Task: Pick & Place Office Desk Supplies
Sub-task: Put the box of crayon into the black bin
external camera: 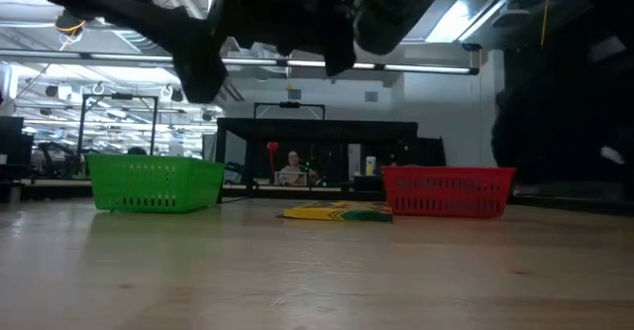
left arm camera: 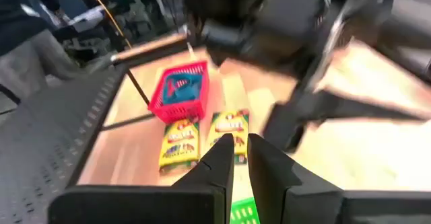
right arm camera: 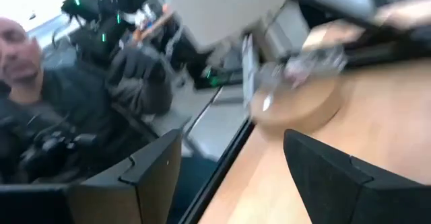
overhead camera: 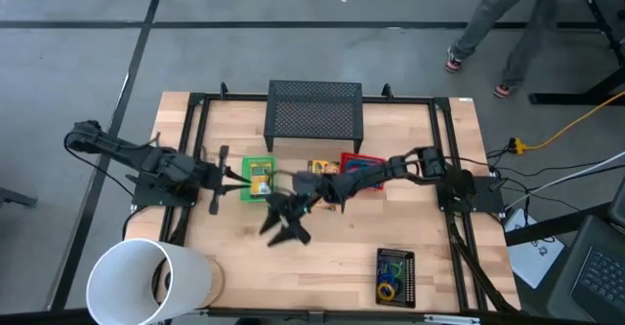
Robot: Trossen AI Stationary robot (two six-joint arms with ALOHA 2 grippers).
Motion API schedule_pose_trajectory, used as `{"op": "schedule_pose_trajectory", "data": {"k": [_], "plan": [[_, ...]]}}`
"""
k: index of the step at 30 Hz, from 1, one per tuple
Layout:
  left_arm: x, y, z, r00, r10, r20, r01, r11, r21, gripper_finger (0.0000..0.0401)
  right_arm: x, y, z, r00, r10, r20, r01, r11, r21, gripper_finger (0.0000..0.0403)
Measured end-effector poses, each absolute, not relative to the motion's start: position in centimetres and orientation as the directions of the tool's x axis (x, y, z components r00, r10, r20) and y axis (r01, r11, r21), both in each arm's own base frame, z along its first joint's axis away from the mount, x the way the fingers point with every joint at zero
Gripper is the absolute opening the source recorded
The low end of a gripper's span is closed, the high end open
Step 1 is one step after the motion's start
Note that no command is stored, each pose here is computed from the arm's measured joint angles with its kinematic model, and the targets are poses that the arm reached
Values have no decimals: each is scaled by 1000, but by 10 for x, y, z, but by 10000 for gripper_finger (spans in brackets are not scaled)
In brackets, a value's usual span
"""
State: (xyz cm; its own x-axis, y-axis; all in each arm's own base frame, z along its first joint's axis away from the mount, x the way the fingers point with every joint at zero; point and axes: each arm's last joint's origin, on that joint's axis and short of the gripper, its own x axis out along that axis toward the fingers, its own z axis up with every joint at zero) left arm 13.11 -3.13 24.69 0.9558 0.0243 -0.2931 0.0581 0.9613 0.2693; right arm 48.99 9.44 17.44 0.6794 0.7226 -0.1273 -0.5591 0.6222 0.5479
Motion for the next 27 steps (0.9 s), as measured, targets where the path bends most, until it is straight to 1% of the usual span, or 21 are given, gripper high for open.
{"op": "schedule_pose_trajectory", "data": {"k": [3, 6, 9, 11, 13, 15, 17, 20, 21, 22, 27], "plan": [[139, -34, 245, 952, 24, -304, 65, 958, 279, 40, 484, 112, 163, 638, 734, -231, -495, 622, 607, 263], [145, -37, 243, 942, -3, -337, 100, 957, 273, 40, 472, 125, 142, 576, 700, -422, -304, 663, 684, 263], [152, -39, 245, 936, -12, -352, 112, 957, 266, 39, 457, 138, 125, 502, 619, -604, -122, 742, 659, 259], [156, -40, 246, 930, -11, -368, 117, 956, 268, 39, 449, 148, 119, 491, 542, -682, -74, 806, 588, 246], [160, -41, 248, 929, -11, -370, 118, 956, 268, 40, 446, 159, 117, 518, 471, -714, -57, 852, 520, 222], [163, -42, 249, 925, -9, -379, 120, 955, 270, 41, 442, 169, 117, 543, 420, -727, -41, 878, 476, 185], [165, -43, 249, 922, -8, -387, 123, 955, 271, 40, 439, 176, 116, 560, 365, -743, -4, 899, 439, 136], [168, -44, 250, 920, -8, -391, 125, 954, 274, 38, 431, 185, 113, 572, 240, -784, 107, 926, 361, 42], [168, -44, 249, 918, -8, -397, 127, 953, 276, 38, 428, 188, 113, 575, 193, -795, 141, 934, 328, 22], [168, -44, 248, 916, -7, -401, 129, 952, 277, 38, 426, 191, 112, 577, 153, -802, 169, 939, 300, 14], [169, -44, 248, 916, -7, -401, 129, 952, 277, 40, 417, 202, 112, 599, 22, -801, 281, 930, 236, 5]]}}
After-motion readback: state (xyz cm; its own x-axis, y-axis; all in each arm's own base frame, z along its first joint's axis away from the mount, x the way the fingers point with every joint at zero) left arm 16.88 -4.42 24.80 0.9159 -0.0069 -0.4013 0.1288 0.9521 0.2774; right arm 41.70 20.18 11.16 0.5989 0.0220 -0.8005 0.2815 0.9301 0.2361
